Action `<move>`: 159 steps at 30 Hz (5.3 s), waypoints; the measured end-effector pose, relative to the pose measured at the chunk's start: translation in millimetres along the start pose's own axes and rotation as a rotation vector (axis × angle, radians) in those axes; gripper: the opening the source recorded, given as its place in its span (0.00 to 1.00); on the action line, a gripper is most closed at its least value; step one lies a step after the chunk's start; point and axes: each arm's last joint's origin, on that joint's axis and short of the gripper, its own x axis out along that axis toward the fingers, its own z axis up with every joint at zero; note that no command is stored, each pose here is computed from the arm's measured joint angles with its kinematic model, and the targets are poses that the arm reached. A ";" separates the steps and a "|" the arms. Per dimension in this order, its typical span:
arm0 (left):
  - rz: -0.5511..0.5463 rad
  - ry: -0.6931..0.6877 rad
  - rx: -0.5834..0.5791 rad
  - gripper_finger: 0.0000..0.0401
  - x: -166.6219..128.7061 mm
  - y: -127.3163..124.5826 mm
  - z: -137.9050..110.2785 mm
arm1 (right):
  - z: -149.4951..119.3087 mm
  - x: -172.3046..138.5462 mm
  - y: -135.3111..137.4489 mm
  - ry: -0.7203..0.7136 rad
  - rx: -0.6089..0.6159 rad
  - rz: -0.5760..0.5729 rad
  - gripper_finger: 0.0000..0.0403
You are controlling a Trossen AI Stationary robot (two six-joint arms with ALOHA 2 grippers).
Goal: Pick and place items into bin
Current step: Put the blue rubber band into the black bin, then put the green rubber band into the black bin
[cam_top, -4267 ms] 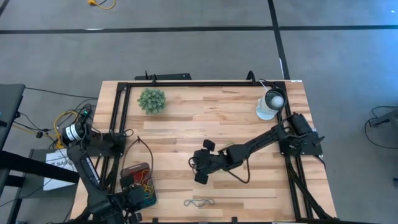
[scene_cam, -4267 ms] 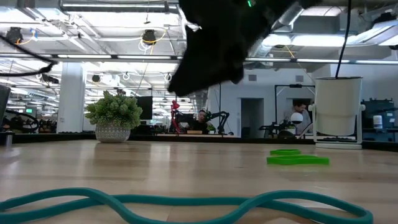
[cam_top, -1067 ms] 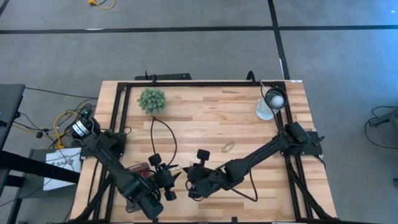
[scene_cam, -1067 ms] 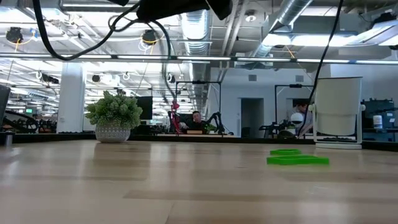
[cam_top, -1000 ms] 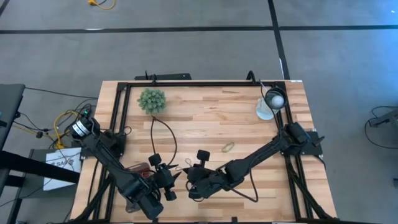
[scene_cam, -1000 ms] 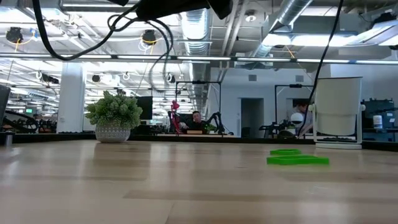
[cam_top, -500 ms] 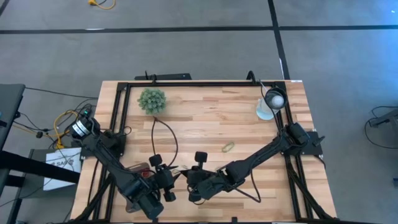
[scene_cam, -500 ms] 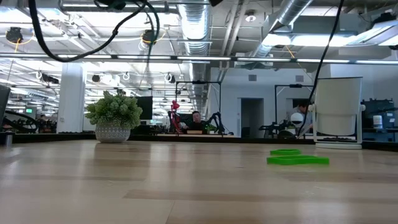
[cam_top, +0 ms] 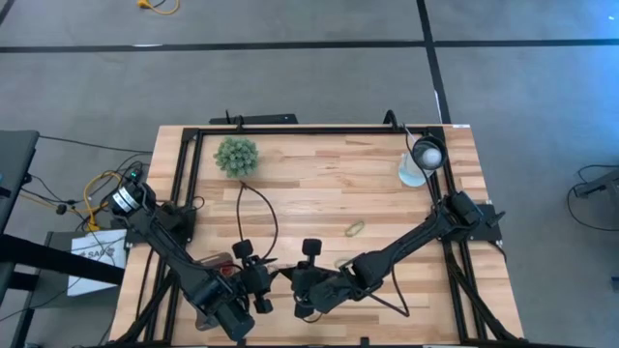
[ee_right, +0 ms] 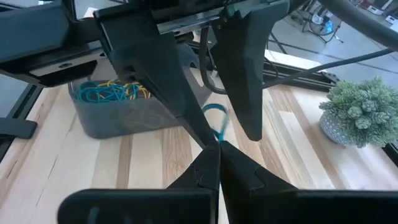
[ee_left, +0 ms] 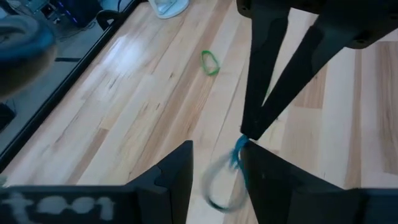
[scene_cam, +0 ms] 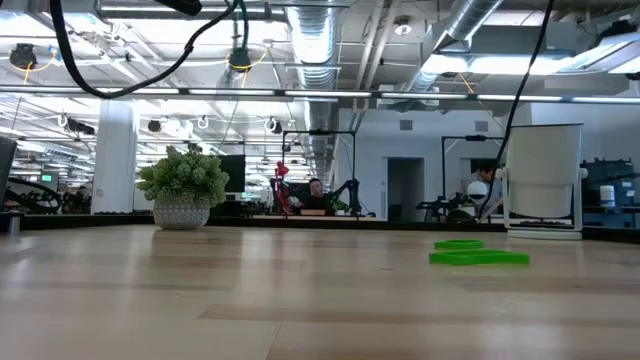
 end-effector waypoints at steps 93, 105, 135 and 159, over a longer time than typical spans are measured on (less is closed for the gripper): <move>-0.033 0.483 -0.345 0.00 -120.0 4.1 -91.5 | -67.8 10.8 -11.2 0.383 0.183 0.040 0.31; 0.097 0.500 -0.300 0.00 -93.9 13.7 -97.9 | -67.5 10.9 -11.1 0.380 0.186 0.041 0.31; -0.263 0.474 -0.213 0.05 -73.8 -21.1 -103.5 | -66.9 11.6 -11.6 0.375 0.190 0.041 0.31; -0.103 0.418 -0.341 0.22 -44.1 -9.4 -86.6 | -104.6 -9.4 -27.6 0.803 0.283 -0.112 0.27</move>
